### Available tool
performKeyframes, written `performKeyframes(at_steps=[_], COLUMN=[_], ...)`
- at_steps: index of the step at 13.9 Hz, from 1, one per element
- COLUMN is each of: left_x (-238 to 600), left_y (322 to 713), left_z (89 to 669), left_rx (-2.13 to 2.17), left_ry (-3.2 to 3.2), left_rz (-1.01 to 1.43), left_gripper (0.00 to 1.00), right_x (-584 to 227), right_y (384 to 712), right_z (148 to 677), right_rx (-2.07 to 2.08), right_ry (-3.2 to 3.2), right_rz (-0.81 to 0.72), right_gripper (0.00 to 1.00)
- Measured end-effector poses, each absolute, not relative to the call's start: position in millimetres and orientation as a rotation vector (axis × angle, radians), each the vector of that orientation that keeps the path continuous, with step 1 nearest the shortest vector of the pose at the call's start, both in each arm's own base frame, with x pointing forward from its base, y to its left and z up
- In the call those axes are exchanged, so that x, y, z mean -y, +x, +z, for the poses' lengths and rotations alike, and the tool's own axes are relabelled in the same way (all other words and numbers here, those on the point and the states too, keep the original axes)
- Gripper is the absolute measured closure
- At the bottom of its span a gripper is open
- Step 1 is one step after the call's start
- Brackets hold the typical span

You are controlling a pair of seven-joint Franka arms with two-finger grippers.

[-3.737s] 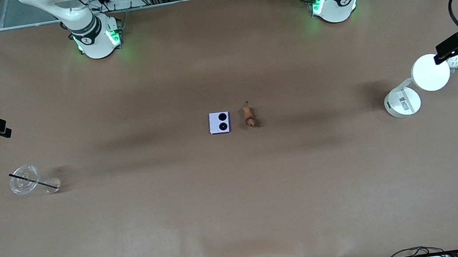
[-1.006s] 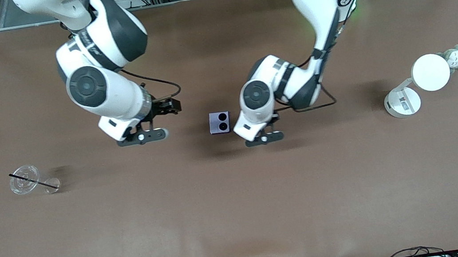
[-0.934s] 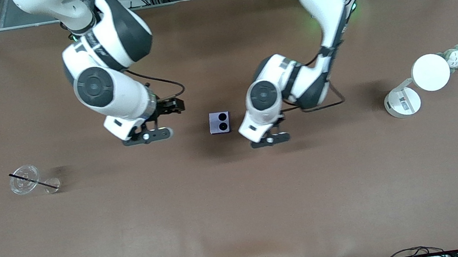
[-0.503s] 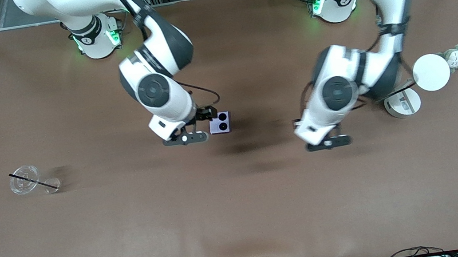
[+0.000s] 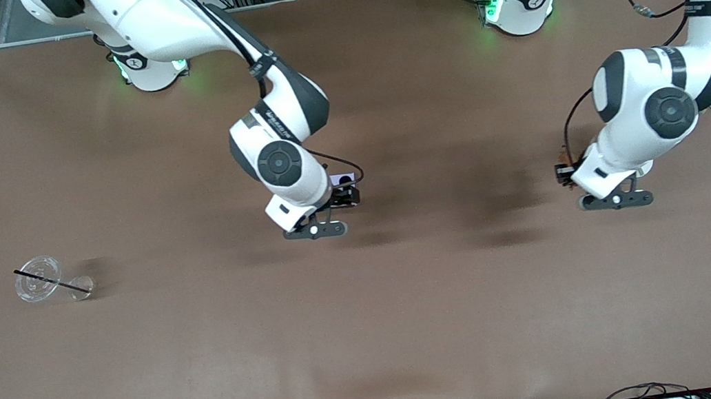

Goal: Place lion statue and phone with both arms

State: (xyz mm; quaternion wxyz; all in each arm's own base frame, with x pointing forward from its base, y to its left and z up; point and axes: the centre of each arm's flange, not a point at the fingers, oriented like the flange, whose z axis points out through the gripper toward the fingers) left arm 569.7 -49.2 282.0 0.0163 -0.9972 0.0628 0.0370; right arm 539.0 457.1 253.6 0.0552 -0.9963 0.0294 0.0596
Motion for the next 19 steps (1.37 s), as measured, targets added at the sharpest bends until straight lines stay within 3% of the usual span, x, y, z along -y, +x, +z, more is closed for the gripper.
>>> performKeyframes(at_steps=[6,16,19], left_x=[23,21,1], left_y=[540,545,551], left_z=[245,215,213], left_rx=[-0.255,-0.3,-0.275], left_ry=[-3.101,-3.088,-3.08], left_rz=[0.191,0.075,0.068], left_gripper=[0.62,0.62,0.35], right_x=[-473,-483,-482], right_y=[521,504,505], right_z=[222,182,181], right_rx=[-0.072,-0.13,-0.134], right_ry=[-3.052,-3.081,-3.083], right_rz=[0.213,0.248,0.248], right_gripper=[0.0,0.0,0.0])
